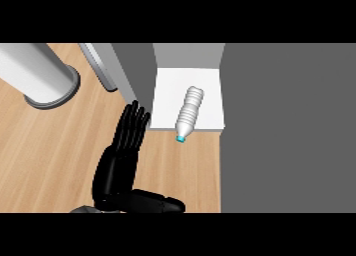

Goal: Pick up the bottled water, place it into the cabinet and close the cabinet

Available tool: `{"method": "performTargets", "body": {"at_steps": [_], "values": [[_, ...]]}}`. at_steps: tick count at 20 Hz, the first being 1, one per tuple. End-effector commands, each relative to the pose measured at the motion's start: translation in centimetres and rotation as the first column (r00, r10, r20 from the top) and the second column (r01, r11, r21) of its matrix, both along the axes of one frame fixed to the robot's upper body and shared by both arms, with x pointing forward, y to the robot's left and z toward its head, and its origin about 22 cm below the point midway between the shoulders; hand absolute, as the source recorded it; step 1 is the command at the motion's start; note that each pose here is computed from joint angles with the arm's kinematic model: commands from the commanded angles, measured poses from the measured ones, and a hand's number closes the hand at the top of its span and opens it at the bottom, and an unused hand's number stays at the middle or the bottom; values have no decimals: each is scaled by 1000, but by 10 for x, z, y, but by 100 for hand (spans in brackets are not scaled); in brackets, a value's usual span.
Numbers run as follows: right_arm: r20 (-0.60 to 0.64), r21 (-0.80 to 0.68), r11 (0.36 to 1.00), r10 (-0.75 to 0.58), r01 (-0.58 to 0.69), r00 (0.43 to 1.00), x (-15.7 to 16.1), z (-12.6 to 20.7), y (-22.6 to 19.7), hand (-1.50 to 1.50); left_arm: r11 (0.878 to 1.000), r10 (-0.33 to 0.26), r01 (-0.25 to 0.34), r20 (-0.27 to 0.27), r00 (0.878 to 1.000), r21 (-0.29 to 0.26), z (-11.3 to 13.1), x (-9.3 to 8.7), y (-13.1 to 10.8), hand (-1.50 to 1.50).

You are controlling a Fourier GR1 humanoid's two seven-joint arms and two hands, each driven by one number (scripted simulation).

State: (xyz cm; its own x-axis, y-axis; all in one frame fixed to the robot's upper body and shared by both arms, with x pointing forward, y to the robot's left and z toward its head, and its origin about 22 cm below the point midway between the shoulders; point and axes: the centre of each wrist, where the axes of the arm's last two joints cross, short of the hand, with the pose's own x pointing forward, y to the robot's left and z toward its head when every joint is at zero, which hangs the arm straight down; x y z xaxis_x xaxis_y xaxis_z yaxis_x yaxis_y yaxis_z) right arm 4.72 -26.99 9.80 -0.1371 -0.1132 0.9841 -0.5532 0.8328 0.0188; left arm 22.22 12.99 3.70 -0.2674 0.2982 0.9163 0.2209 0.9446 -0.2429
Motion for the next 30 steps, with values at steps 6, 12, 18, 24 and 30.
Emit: {"method": "performTargets", "body": {"at_steps": [6,12,18,24,30], "values": [[85,-89,987,145,-137,986,0,49,44,150,999,48,-48,15,999,2,-2,-28,44,-150],[95,-85,983,170,-162,981,-3,57,76,150,996,82,-82,12,997,-27,-6,-48,45,-150],[136,-92,976,211,-199,968,7,61,99,150,995,96,-96,8,995,-17,3,-54,76,-150],[171,-166,955,274,-247,946,21,62,114,150,994,109,-109,3,994,-18,-1,-67,96,-150],[193,-172,955,274,-242,942,35,66,133,150,993,120,-120,22,993,-20,6,-68,113,-150]]}}
